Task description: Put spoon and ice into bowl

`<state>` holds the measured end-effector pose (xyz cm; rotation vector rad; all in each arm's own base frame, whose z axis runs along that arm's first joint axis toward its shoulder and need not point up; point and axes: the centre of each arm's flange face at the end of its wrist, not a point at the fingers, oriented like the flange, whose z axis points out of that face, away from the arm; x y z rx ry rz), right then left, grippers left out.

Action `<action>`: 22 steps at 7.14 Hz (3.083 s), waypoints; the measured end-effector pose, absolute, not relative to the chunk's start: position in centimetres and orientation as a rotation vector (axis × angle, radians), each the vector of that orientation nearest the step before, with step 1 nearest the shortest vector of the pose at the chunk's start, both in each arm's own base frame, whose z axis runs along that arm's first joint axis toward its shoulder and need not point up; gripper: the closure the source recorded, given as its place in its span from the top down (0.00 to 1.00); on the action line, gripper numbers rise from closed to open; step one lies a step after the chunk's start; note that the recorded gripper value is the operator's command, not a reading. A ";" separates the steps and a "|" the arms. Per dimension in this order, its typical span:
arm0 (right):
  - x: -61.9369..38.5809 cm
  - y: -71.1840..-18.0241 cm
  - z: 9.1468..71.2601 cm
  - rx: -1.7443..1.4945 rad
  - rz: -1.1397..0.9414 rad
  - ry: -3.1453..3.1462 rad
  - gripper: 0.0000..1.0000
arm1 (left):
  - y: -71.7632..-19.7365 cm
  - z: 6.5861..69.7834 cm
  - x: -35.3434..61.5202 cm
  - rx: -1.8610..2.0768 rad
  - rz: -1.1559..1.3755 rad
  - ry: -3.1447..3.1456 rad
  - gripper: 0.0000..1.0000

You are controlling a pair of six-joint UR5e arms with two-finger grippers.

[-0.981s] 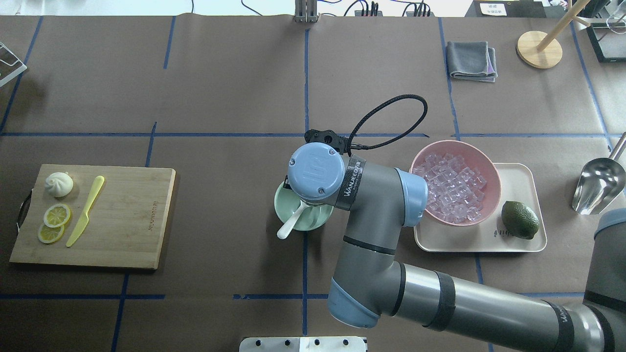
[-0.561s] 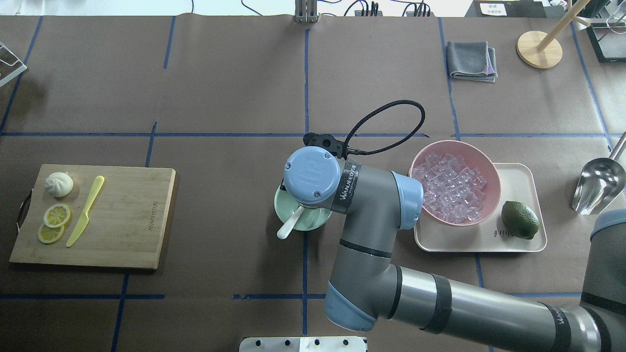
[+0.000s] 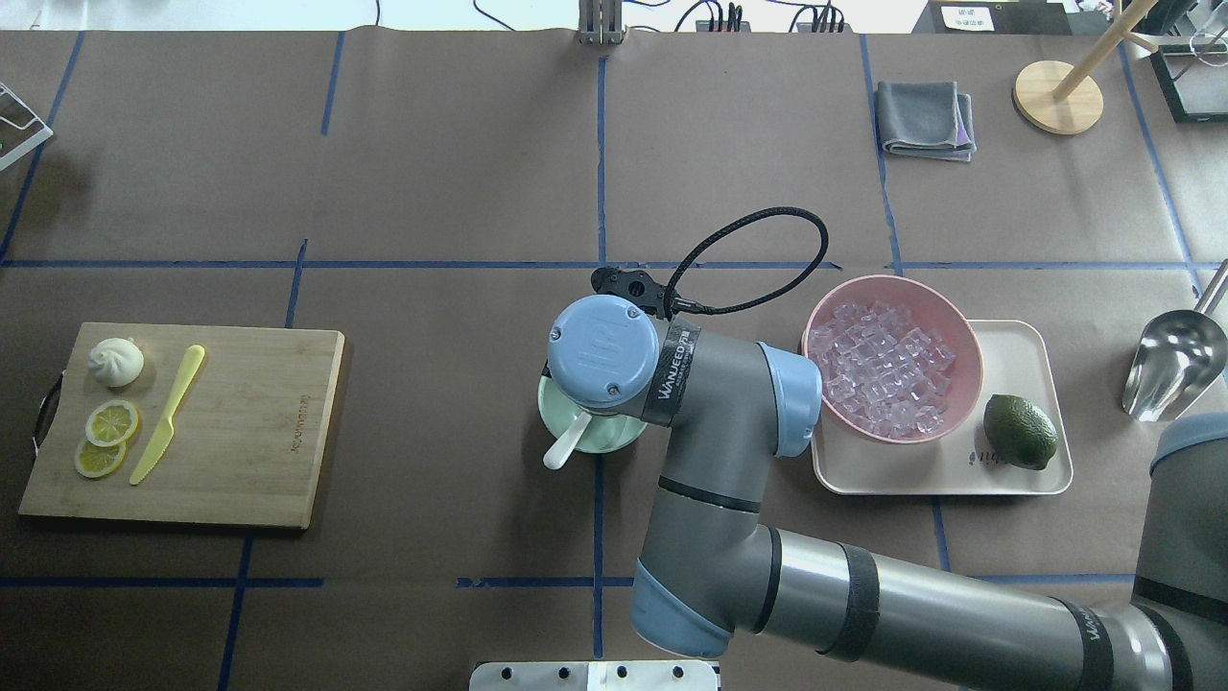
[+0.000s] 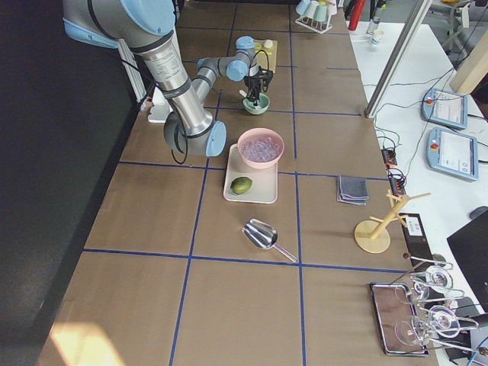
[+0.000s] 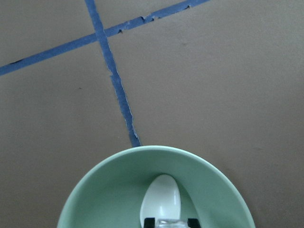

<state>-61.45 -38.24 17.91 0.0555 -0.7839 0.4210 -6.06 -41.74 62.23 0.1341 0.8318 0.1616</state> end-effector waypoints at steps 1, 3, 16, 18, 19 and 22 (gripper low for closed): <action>-61.5 -38.2 17.8 0.055 0.422 -0.786 1.00 | -41.8 62.2 -6.1 0.135 0.162 0.832 1.00; -61.3 -38.1 17.4 0.056 0.422 -0.794 1.00 | -41.8 62.0 -6.1 0.138 0.162 0.833 1.00; -19.8 -62.4 31.0 0.081 -0.110 -0.739 1.00 | -42.1 63.9 -5.4 0.042 0.146 0.795 1.00; -9.4 -61.1 40.7 0.075 -0.178 -0.721 1.00 | -42.4 63.7 -5.4 0.045 0.145 0.795 1.00; -5.0 -59.3 45.7 0.046 -0.153 -0.709 1.00 | -42.4 63.6 -5.5 0.049 0.142 0.796 1.00; 1.8 -51.1 58.3 0.008 -0.064 -0.699 1.00 | -42.5 63.0 -5.7 0.071 0.146 0.797 1.00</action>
